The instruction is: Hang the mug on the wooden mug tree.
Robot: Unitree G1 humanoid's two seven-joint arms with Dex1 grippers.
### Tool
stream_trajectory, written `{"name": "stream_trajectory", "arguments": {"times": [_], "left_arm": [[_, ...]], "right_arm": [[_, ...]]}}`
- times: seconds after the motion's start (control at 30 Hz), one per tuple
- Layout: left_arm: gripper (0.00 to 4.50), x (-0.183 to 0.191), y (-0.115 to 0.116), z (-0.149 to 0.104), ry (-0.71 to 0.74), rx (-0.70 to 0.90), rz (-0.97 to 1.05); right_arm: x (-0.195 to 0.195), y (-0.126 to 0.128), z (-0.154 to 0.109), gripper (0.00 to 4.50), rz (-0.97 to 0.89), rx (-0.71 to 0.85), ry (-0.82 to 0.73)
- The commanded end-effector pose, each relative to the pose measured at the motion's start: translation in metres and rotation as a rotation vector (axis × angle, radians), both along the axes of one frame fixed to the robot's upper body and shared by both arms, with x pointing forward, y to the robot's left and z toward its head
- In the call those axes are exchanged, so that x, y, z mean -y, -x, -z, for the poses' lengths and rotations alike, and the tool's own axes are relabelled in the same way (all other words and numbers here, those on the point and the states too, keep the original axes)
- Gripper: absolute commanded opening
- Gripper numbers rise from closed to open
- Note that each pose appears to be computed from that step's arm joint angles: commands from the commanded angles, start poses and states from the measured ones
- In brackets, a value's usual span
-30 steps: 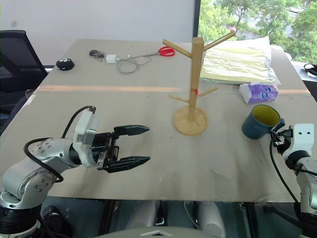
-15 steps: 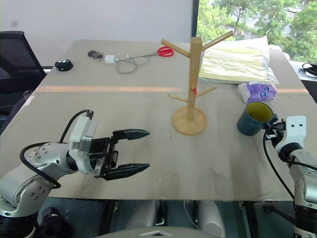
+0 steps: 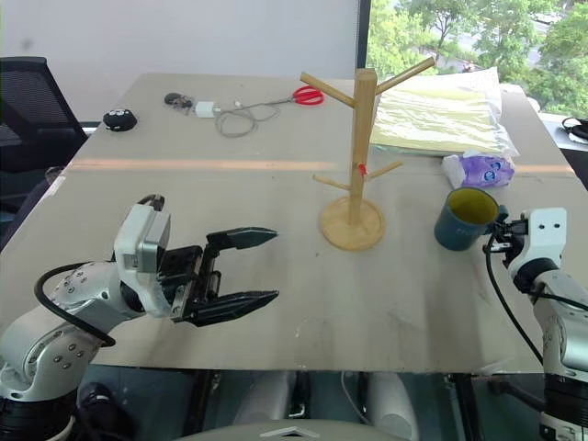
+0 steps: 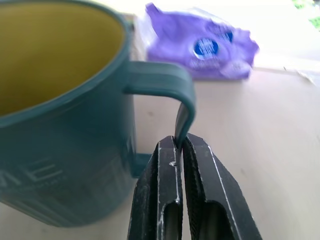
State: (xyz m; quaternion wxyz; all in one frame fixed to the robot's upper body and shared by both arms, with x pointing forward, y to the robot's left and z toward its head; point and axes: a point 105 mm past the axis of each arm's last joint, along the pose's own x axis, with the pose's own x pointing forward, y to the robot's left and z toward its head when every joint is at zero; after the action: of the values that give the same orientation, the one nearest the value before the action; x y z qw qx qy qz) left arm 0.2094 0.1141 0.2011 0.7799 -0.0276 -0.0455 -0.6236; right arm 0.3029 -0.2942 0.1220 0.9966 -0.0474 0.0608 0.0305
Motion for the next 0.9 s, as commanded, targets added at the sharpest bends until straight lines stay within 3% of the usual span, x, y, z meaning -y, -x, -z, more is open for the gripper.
{"name": "stream_trajectory", "arguments": {"times": [0.03,0.33,0.53,0.9], "left_arm": [[4.5,-0.008,-0.006,-0.011,0.046,0.04,-0.05],[4.5,-0.022,-0.017,-0.015,0.12,0.112,-0.163],[4.5,-0.03,-0.018,-0.011,0.116,0.114,-0.203],[4.5,-0.038,-0.023,-0.01,0.115,0.108,-0.227]], "right_arm": [[-0.006,0.007,-0.028,0.04,-0.045,0.096,-0.01],[-0.054,0.036,-0.066,0.04,-0.278,0.163,-0.043],[-0.119,0.059,-0.098,0.04,-0.456,0.195,0.015],[-0.168,0.06,-0.112,0.04,-0.472,0.203,0.098]]}}
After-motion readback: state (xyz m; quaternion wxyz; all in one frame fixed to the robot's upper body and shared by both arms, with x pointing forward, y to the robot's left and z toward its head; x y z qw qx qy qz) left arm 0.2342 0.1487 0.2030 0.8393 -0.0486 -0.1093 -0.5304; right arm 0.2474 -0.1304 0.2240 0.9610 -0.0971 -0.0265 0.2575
